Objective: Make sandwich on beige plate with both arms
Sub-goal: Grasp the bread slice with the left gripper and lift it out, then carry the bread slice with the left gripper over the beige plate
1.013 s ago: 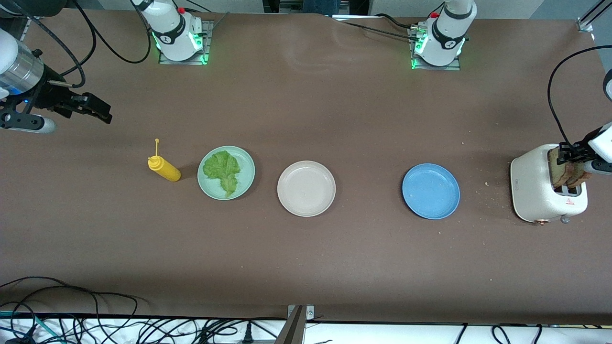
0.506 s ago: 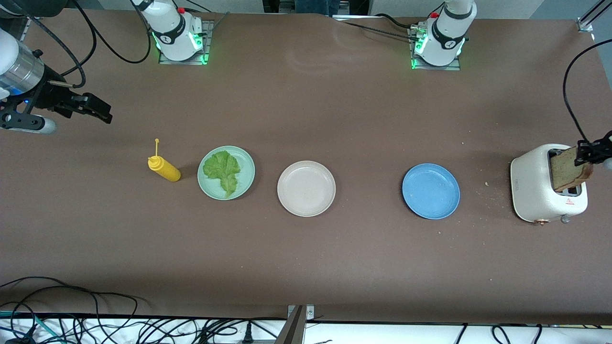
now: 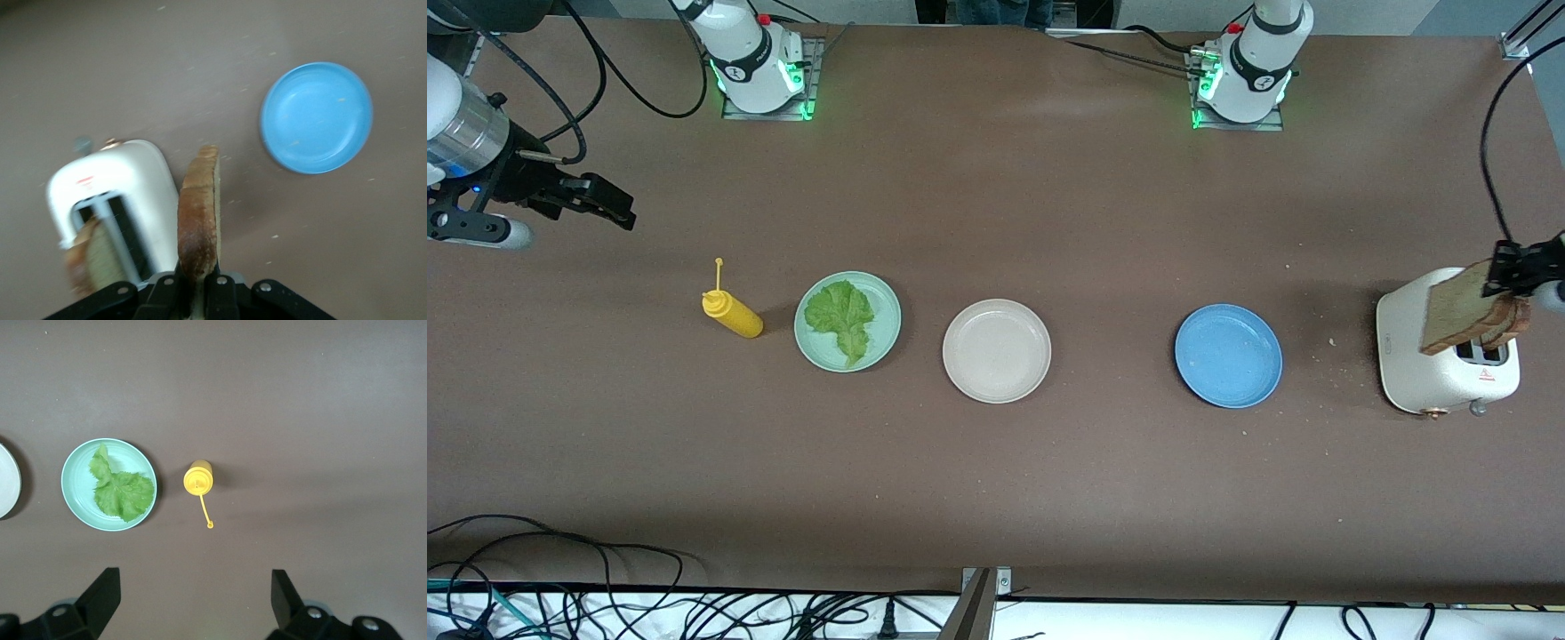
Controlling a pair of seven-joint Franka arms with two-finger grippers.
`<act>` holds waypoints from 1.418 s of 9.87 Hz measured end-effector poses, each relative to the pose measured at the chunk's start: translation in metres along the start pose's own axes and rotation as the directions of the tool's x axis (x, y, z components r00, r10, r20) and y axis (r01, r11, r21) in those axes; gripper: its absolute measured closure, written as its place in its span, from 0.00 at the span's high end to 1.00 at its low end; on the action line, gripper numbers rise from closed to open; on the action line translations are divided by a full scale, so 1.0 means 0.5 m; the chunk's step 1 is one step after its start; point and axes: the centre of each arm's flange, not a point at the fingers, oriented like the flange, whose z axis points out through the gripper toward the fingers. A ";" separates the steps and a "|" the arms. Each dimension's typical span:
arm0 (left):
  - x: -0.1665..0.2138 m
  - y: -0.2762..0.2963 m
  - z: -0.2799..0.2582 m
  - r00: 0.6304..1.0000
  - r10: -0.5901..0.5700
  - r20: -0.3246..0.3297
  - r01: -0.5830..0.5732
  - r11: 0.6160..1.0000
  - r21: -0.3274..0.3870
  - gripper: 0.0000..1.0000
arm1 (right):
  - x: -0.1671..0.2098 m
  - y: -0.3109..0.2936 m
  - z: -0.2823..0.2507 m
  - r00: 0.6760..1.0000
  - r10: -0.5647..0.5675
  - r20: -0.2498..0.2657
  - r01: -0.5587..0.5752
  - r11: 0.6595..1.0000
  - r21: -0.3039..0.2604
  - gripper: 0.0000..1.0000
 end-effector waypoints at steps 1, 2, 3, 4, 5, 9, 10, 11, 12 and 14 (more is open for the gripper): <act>0.026 0.033 0.025 1.000 0.000 -0.004 0.000 0.997 -0.079 0.10 | 0.000 0.000 0.000 1.000 0.000 0.000 0.000 1.000 0.000 1.00; 0.046 0.050 0.057 1.000 -0.004 -0.009 0.003 0.987 -0.159 0.10 | 0.000 0.000 0.000 1.000 0.000 0.000 0.000 1.000 0.000 1.00; 0.068 0.065 0.093 1.000 -0.018 -0.016 0.014 0.969 -0.247 0.10 | 0.000 0.000 0.000 1.000 0.000 0.000 0.000 1.000 0.000 1.00; 0.095 0.087 0.134 0.999 -0.043 -0.021 0.034 0.939 -0.343 0.10 | 0.000 0.000 0.001 1.000 0.000 0.000 0.000 1.000 0.000 1.00; 0.125 0.114 0.180 0.997 -0.071 -0.011 0.059 0.900 -0.431 0.10 | 0.000 0.000 0.001 1.000 0.000 0.001 0.000 1.000 0.000 1.00; 0.211 0.209 0.384 0.987 -0.109 0.116 0.158 0.773 -0.615 0.10 | 0.001 0.000 0.006 1.000 0.000 -0.001 0.000 1.000 0.000 1.00; 0.212 0.205 0.405 0.981 -0.131 0.145 0.193 0.764 -0.616 0.10 | 0.001 0.000 0.007 1.000 0.000 -0.001 0.000 1.000 0.000 1.00; 0.212 0.203 0.405 0.974 -0.156 0.161 0.223 0.755 -0.617 0.10 | 0.001 0.000 0.008 1.000 0.000 -0.002 0.000 1.000 0.000 1.00; 0.218 0.210 0.398 0.971 -0.174 0.165 0.239 0.738 -0.631 0.10 | 0.002 0.000 0.008 1.000 0.000 -0.002 0.000 1.000 0.000 1.00; 0.229 0.234 0.394 0.971 -0.176 0.163 0.240 0.713 -0.659 0.10 | 0.002 -0.001 0.009 1.000 0.000 -0.003 0.000 1.000 0.001 1.00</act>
